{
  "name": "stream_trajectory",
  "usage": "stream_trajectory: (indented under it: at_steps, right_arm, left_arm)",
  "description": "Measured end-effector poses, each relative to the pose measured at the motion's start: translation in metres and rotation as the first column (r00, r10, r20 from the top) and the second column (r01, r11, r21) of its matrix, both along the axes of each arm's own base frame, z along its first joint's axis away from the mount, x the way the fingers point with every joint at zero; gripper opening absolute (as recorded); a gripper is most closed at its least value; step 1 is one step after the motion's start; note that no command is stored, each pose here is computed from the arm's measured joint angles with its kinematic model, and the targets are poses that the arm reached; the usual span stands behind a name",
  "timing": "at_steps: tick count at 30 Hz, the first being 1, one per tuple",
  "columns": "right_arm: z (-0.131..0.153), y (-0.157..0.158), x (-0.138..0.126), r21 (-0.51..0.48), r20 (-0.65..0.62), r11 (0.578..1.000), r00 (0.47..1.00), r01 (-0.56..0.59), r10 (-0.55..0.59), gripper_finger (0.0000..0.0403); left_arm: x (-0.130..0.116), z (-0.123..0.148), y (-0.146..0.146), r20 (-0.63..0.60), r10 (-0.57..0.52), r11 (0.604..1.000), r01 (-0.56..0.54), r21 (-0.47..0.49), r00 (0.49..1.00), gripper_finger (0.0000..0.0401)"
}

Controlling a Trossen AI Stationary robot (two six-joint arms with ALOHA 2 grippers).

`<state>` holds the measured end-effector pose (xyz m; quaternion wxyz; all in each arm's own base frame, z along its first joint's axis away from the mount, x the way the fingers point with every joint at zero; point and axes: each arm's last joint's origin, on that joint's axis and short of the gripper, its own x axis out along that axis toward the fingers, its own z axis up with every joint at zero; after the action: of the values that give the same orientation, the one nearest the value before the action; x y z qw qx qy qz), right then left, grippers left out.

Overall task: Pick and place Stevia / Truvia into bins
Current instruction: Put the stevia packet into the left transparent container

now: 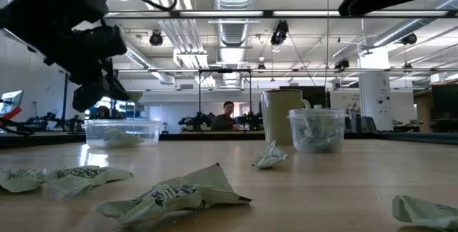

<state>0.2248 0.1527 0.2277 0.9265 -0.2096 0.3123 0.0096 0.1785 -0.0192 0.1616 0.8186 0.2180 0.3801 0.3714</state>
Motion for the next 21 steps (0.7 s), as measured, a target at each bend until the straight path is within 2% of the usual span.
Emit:
stream_trajectory:
  at_steps: [6, 12, 21]
  right_arm:
    - [0.0, 0.0, 0.0, 0.0, 0.0, 1.0, 1.0, 0.0, 0.0, 0.0068]
    - [0.0, 0.0, 0.0, 0.0, 0.0, 1.0, 1.0, 0.0, 0.0, 0.0068]
    - [-0.0006, -0.0001, -0.0002, -0.001, -0.001, 1.0, 1.0, 0.0, 0.0, 0.0068]
  left_arm:
    - [0.003, -0.0087, -0.0002, 0.0, 0.027, 0.999, -0.027, -0.045, 1.0, 0.0017]
    - [0.0024, -0.0062, 0.002, 0.033, 0.042, 0.995, -0.039, -0.096, 0.999, 0.0025]
    - [0.0013, -0.0025, 0.0021, 0.053, 0.037, 0.994, -0.031, -0.109, 0.998, 0.01]
